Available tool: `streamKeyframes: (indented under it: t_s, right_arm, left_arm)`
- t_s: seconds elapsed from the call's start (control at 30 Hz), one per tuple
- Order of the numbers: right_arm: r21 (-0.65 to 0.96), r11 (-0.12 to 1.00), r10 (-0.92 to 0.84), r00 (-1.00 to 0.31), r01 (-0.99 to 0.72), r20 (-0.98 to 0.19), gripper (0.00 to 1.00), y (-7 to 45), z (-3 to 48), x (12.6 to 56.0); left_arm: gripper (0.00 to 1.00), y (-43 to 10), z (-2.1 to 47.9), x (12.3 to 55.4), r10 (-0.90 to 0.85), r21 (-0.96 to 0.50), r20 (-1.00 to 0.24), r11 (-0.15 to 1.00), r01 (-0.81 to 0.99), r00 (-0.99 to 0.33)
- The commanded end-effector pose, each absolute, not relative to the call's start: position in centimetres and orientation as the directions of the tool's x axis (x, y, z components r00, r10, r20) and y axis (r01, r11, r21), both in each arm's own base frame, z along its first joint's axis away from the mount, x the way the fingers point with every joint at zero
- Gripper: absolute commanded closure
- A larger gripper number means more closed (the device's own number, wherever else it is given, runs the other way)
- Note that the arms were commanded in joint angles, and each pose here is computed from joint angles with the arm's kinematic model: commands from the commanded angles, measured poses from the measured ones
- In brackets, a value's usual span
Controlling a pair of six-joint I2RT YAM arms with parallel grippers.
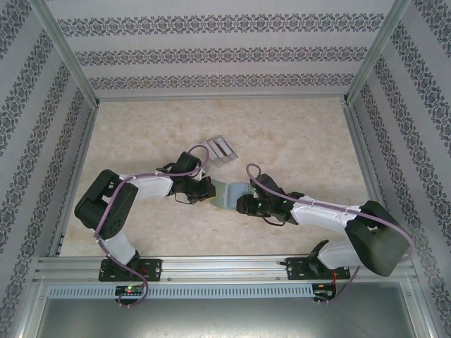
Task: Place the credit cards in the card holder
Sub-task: Open the card holder at the center of the table, then flip over the card slot in the card holder.
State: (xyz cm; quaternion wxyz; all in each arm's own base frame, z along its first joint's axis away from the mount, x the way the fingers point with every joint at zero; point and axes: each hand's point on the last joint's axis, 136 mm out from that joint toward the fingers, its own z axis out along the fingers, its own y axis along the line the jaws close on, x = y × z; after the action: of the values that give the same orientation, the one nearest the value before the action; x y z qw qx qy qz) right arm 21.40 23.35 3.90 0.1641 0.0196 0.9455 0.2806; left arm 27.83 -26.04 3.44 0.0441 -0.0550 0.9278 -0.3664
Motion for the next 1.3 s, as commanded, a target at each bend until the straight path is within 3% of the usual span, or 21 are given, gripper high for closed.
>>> streamKeyframes:
  t_s: [0.0, 0.17, 0.47, 0.53, 0.67, 0.73, 0.97, 1.1, 1.27]
  right_arm:
    - [0.530, 0.845, 0.140, -0.926, -0.072, -0.349, 0.58, 23.1, 4.9, 22.9]
    - [0.563, 0.824, 0.153, -0.929, -0.068, -0.336, 0.56, 23.9, 5.1, 23.6]
    - [0.550, 0.830, 0.121, -0.935, -0.089, -0.334, 0.73, 24.4, 5.0, 23.9]
    - [0.544, 0.836, 0.131, -0.934, -0.077, -0.333, 0.73, 24.2, 5.0, 23.9]
    - [0.518, 0.853, 0.141, -0.930, -0.060, -0.340, 0.61, 23.4, 5.0, 24.0]
    - [0.496, 0.867, 0.159, -0.927, -0.032, -0.339, 0.59, 22.6, 4.9, 23.9]
    - [0.487, 0.873, 0.208, -0.910, 0.007, -0.360, 0.59, 21.1, 5.3, 23.8]
    - [0.513, 0.858, 0.213, -0.905, -0.008, -0.369, 0.67, 21.1, 5.6, 23.9]
    - [0.585, 0.809, 0.188, -0.916, -0.060, -0.354, 0.70, 22.9, 6.1, 24.0]
  left_arm:
    - [1.00, -26.5, 2.5, 27.5, -0.121, -0.681, -0.026, 0.729, -0.071, -0.992]
    - [1.00, -26.5, 2.9, 27.8, -0.121, -0.682, -0.038, 0.729, -0.063, -0.992]
    - [1.00, -26.7, 2.7, 27.6, -0.108, -0.679, -0.024, 0.732, -0.063, -0.994]
    - [1.00, -26.7, 2.8, 27.6, -0.106, -0.681, -0.022, 0.730, -0.063, -0.994]
    - [1.00, -26.6, 2.6, 27.6, -0.111, -0.675, -0.027, 0.735, -0.064, -0.994]
    - [1.00, -26.8, 2.6, 27.7, -0.107, -0.678, -0.019, 0.732, -0.066, -0.994]
    - [1.00, -26.9, 2.6, 27.8, -0.108, -0.680, -0.016, 0.730, -0.068, -0.994]
    - [1.00, -26.7, 2.8, 28.1, -0.118, -0.670, -0.042, 0.740, -0.060, -0.992]
    - [1.00, -26.9, 3.2, 28.1, -0.111, -0.673, -0.052, 0.738, -0.047, -0.992]
